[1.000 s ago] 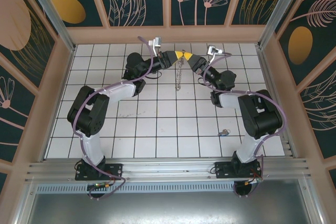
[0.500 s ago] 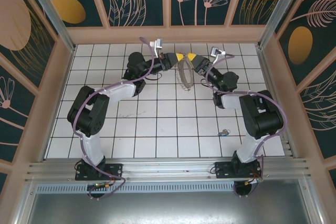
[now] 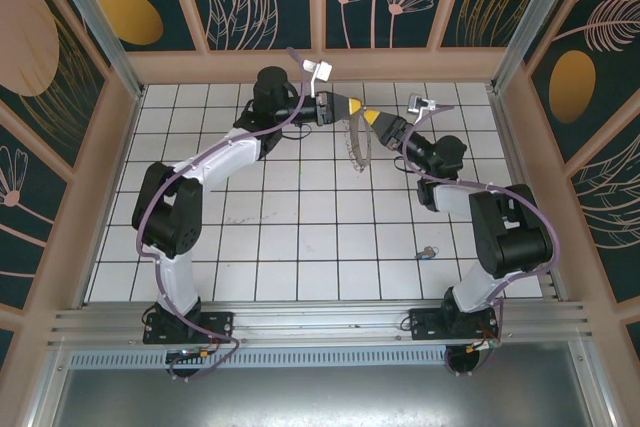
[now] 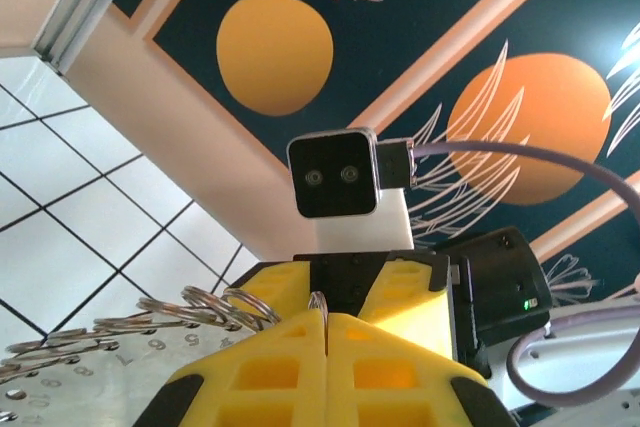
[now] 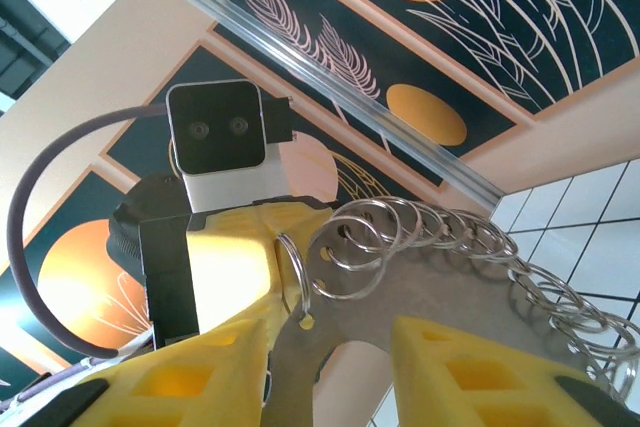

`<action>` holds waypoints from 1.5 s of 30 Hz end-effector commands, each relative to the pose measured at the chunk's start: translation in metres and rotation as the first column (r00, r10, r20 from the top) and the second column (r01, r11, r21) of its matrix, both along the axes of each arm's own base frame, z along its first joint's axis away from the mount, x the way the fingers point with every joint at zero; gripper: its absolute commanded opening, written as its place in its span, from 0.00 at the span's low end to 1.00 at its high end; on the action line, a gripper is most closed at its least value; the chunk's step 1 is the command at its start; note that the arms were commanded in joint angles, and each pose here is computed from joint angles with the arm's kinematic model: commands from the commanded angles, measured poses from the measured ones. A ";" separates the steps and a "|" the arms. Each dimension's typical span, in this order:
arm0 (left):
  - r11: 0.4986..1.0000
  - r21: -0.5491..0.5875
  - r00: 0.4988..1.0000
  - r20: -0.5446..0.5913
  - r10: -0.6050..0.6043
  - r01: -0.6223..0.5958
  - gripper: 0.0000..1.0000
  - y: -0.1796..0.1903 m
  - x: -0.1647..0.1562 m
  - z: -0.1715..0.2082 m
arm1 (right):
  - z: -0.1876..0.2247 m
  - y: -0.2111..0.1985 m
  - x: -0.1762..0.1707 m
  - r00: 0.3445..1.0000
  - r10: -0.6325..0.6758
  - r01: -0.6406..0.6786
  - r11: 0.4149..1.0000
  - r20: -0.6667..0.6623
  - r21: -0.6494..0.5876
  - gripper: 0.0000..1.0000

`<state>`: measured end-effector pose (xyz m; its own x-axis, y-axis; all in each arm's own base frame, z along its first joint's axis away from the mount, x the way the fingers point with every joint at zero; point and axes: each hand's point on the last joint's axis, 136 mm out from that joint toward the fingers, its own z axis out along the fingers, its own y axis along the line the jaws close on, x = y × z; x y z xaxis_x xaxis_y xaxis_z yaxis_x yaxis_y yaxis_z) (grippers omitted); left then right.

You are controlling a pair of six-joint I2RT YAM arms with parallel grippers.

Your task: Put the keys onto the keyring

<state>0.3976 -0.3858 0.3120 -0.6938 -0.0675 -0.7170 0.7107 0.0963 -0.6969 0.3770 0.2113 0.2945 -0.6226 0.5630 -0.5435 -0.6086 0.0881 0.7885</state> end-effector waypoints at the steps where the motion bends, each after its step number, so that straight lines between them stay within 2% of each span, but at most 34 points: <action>1: 0.997 0.046 0.997 0.025 -0.067 0.066 0.00 -0.004 -0.007 -0.009 | 0.012 0.000 -0.011 0.997 0.025 -0.024 1.000 0.068 -0.018 0.35; 13: 0.994 0.054 0.995 0.013 -0.095 0.095 0.00 -0.005 -0.011 -0.016 | 0.019 0.000 -0.011 0.996 0.025 -0.024 1.000 0.088 -0.019 0.23; 16: 0.994 0.054 0.995 0.012 -0.095 0.095 0.00 -0.005 -0.011 -0.016 | 0.018 0.001 -0.010 0.996 0.029 -0.028 0.999 0.085 -0.018 0.16; 20: 0.994 0.053 0.995 0.014 -0.094 0.093 0.00 -0.004 -0.011 -0.016 | 0.017 0.001 -0.011 0.996 0.032 -0.030 0.999 0.086 -0.019 0.00; 24: 0.996 0.054 0.998 0.011 -0.068 0.067 0.02 -0.003 -0.009 -0.015 | 0.017 -0.001 -0.010 0.996 0.018 -0.017 1.000 0.086 -0.012 0.00; 26: 0.999 0.042 0.999 0.013 -0.032 0.032 0.15 0.000 -0.006 -0.013 | 0.021 -0.002 -0.009 0.995 0.004 -0.004 1.000 0.095 0.002 0.00; 31: 0.999 -0.011 0.999 0.010 0.044 -0.044 0.34 0.008 -0.005 -0.003 | 0.034 -0.004 -0.007 0.992 -0.020 0.015 0.999 0.124 0.039 0.00; 38: 0.980 -0.133 0.988 -0.052 0.145 -0.151 0.36 0.024 -0.005 0.006 | 0.046 -0.002 -0.004 0.987 -0.060 0.044 0.994 0.149 0.105 0.00; 45: 0.951 -0.260 0.983 -0.111 0.144 -0.169 0.37 0.032 -0.010 0.019 | 0.055 0.006 -0.002 0.982 -0.072 0.043 0.985 0.173 0.168 0.00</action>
